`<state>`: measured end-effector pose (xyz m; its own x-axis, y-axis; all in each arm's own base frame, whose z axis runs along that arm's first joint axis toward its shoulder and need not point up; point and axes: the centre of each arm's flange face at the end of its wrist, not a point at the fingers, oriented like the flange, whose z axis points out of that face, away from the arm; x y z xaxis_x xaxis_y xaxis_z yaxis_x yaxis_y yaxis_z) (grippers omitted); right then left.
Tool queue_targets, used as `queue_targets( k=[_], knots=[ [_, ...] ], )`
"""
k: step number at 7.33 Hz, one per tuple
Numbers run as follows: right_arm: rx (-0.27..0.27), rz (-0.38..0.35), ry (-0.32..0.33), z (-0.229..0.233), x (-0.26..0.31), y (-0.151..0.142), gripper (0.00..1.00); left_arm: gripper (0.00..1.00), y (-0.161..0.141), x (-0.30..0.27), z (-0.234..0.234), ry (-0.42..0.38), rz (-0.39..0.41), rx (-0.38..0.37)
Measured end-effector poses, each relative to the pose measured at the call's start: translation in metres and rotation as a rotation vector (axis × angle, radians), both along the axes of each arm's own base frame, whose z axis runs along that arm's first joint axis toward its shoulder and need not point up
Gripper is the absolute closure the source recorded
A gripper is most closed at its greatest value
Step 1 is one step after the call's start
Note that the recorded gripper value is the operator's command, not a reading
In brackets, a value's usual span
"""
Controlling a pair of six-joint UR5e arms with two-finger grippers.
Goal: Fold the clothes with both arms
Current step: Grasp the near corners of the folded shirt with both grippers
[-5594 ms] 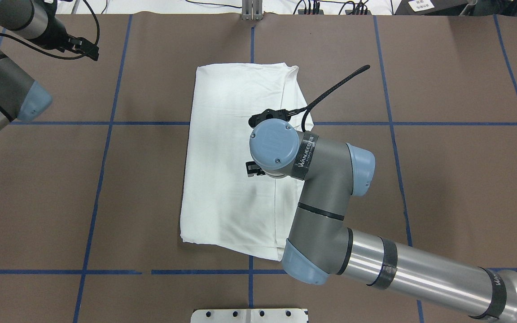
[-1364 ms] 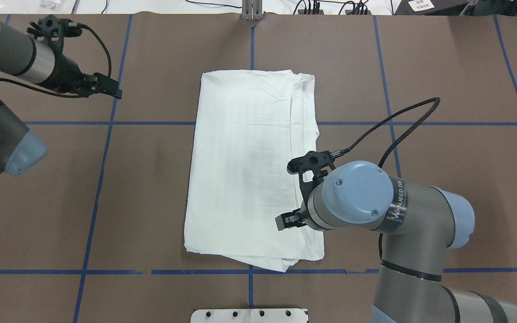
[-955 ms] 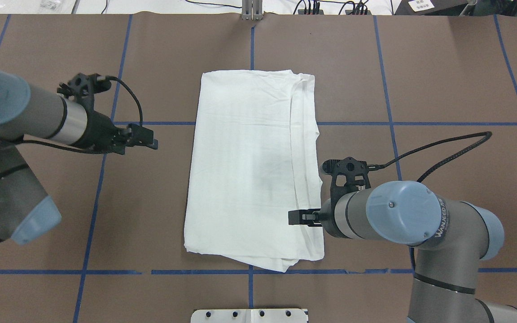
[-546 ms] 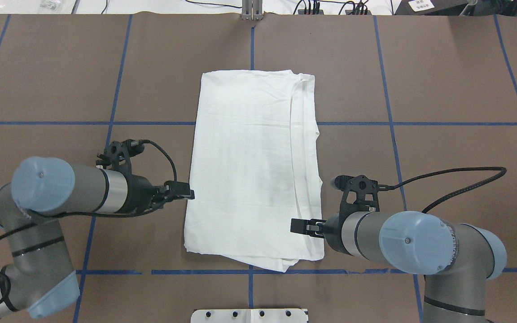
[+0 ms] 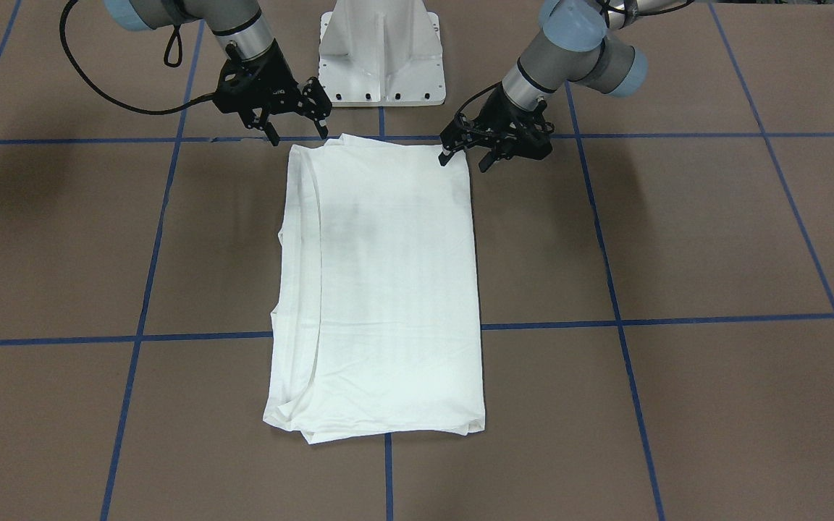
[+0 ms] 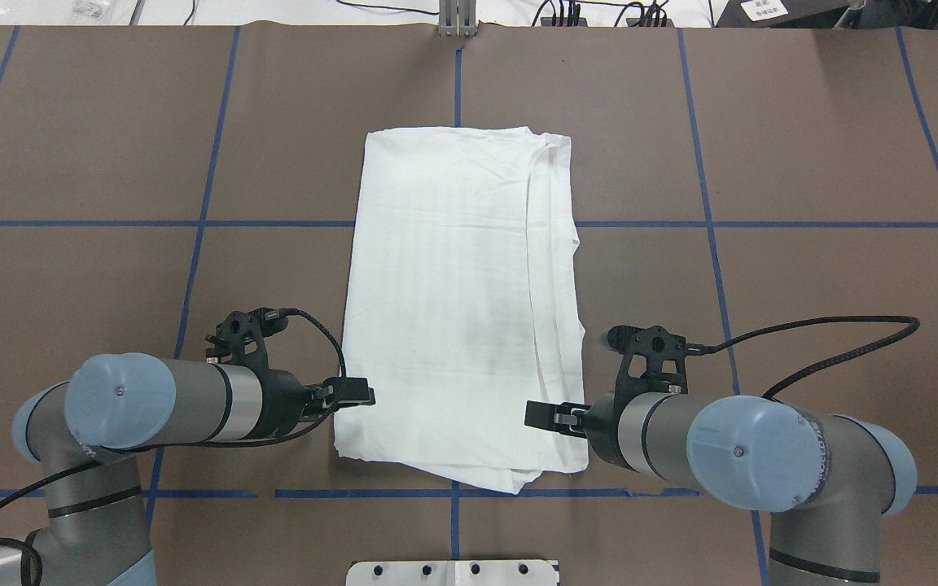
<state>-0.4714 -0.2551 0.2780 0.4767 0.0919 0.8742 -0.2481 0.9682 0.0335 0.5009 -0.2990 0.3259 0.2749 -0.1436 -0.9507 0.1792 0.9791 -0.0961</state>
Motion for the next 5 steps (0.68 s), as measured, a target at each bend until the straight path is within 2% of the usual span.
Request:
queue_targets(
  k=[4,5],
  knots=[
    [0.002,-0.004,-0.002,-0.001,-0.001,0.003,0.0,0.07,0.014,0.013,0.006,-0.015,0.028,-0.005],
    [0.002,-0.005,-0.002,-0.001,-0.002,0.004,0.0,0.12,0.016,0.016,0.008,-0.019,0.033,-0.006]
  ],
)
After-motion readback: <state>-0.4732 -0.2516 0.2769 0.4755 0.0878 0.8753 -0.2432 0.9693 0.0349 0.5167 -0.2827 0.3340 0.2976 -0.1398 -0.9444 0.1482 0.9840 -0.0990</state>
